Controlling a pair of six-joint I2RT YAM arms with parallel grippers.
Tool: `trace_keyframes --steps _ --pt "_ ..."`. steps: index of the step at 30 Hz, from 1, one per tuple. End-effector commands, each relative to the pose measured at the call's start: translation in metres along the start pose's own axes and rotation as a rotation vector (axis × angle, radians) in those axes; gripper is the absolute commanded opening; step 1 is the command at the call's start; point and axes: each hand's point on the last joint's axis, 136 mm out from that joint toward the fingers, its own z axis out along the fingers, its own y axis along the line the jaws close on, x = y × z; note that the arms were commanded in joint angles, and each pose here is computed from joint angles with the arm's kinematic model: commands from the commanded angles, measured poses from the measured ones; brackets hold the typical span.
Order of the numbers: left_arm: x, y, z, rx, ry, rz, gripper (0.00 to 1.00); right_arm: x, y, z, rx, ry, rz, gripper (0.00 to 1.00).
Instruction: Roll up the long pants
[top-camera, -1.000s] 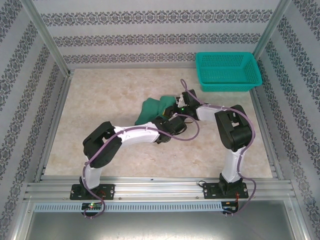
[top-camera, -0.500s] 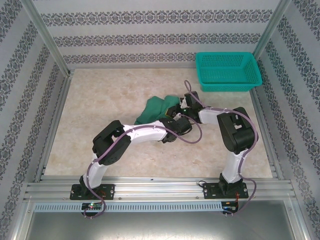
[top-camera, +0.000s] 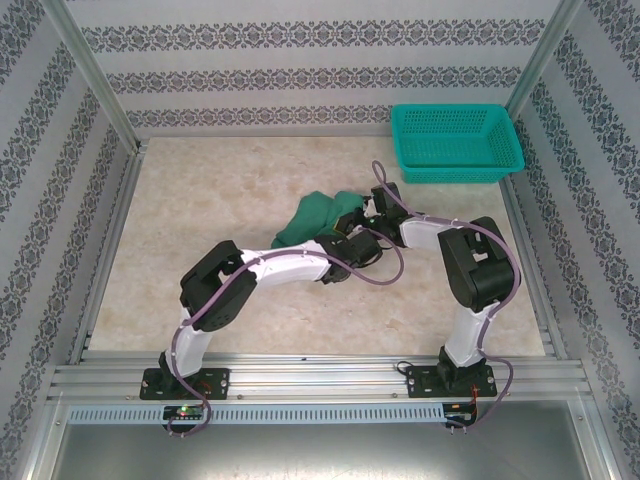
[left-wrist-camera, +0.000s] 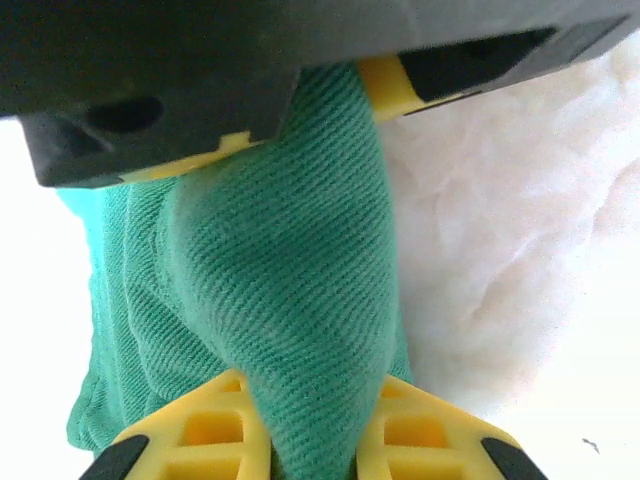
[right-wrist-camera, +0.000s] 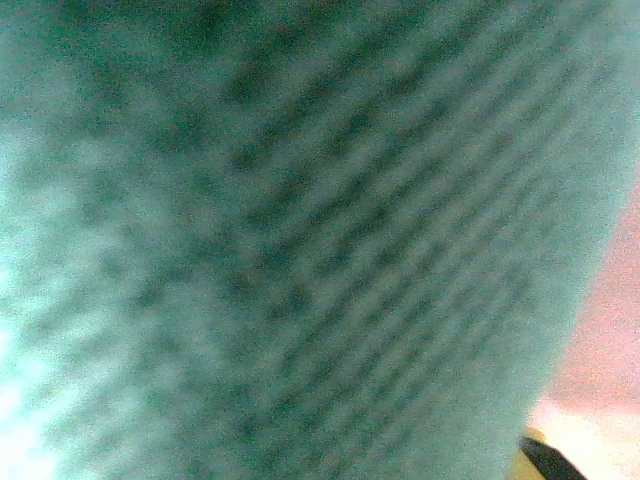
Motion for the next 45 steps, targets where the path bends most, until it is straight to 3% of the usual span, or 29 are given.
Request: trace_keyframes --steps 1,3,5,6,8,11,16,23,25,27,33,38,45 --pt "0.070 -0.002 0.041 0.070 0.280 -0.003 0.00 0.012 0.032 -0.017 -0.069 0.077 -0.060 0.00" --pt "0.070 0.014 0.045 -0.040 0.298 0.010 0.03 0.009 0.033 -0.016 -0.067 0.083 -0.058 0.00" --pt "0.071 0.033 0.049 -0.175 0.317 0.018 0.37 0.009 0.035 -0.014 -0.086 0.093 -0.056 0.00" --pt "0.071 0.040 0.049 -0.223 0.313 0.016 0.48 0.009 0.034 -0.013 -0.085 0.096 -0.053 0.00" --pt "0.072 0.043 0.052 -0.253 0.300 0.024 0.62 0.010 0.034 -0.011 -0.084 0.102 -0.050 0.00" --pt "0.070 0.048 0.050 -0.280 0.274 0.006 0.73 0.013 0.032 -0.010 -0.079 0.109 -0.047 0.00" --pt "0.072 0.051 0.057 -0.293 0.311 0.002 0.78 0.019 0.032 -0.006 -0.074 0.123 -0.051 0.00" --pt "0.109 0.061 0.086 -0.231 0.500 -0.082 0.79 0.026 0.031 -0.012 -0.084 0.119 -0.049 0.00" --pt "0.118 0.070 0.091 -0.233 0.537 -0.113 0.89 0.028 0.031 -0.015 -0.085 0.116 -0.053 0.00" --pt "0.124 0.077 0.094 -0.226 0.557 -0.130 0.89 0.031 0.029 -0.016 -0.084 0.120 -0.054 0.00" --pt "0.123 0.103 0.095 -0.309 0.559 -0.112 0.90 0.035 0.023 -0.013 -0.084 0.131 -0.039 0.00" --pt "0.125 0.148 0.083 -0.510 0.564 -0.084 0.89 0.034 0.017 -0.017 -0.085 0.114 -0.019 0.00" --pt "0.132 0.136 0.083 -0.396 0.507 -0.147 0.89 0.031 0.010 -0.015 -0.080 0.112 0.002 0.00"
